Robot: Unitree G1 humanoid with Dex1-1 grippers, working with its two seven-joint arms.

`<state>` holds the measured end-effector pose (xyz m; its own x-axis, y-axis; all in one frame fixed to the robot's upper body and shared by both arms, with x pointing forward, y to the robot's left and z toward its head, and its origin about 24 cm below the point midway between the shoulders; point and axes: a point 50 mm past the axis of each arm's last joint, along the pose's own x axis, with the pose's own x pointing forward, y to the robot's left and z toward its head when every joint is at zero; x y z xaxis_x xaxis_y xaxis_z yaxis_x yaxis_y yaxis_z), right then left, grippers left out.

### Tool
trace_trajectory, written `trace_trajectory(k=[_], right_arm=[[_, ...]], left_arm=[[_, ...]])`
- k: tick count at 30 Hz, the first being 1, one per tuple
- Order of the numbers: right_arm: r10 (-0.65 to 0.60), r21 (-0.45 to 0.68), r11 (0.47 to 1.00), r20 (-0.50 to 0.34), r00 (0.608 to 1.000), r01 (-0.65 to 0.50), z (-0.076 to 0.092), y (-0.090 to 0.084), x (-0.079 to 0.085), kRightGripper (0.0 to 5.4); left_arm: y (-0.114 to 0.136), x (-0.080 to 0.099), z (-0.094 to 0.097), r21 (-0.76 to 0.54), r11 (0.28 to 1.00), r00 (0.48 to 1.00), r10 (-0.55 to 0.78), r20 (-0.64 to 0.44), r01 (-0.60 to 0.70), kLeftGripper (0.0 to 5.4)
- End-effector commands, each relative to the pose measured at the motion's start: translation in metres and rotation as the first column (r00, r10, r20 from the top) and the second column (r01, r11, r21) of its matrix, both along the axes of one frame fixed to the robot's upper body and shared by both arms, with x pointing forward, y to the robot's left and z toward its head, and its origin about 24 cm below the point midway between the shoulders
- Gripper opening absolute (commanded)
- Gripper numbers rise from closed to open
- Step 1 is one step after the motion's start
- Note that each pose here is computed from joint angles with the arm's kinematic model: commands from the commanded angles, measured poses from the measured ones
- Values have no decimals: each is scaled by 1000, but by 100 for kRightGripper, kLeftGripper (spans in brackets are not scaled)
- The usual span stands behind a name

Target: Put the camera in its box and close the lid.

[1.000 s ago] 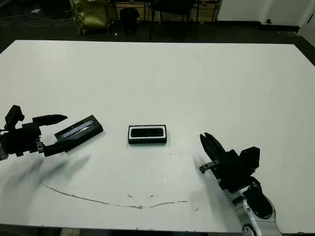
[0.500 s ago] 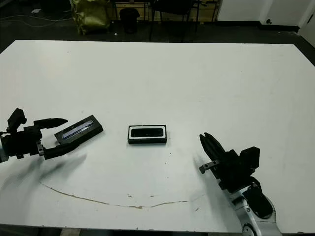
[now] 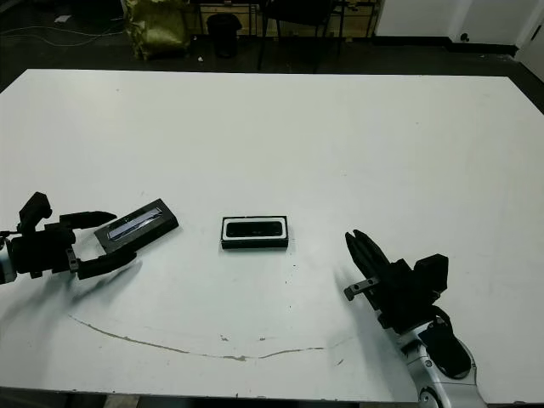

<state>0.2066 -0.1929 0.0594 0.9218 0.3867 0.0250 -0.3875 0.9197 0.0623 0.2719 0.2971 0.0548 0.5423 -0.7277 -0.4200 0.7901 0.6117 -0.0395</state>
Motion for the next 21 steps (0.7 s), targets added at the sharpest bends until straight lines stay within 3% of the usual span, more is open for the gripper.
trace_trajectory(k=[1, 17, 21], right_arm=[[-13, -3, 1000, -29, 999, 13, -4, -3, -2, 0], [-5, 15, 1000, -27, 1000, 5, -5, -3, -3, 0], [-15, 5, 1000, -34, 999, 15, -4, -3, -3, 0]], left_arm=[[0, -1, -4, 57, 998, 1000, -3, -22, 4, 539], [0, -4, -9, 124, 992, 1000, -8, -1, 9, 539], [2, -4, -12, 116, 993, 999, 1, -50, 5, 539]])
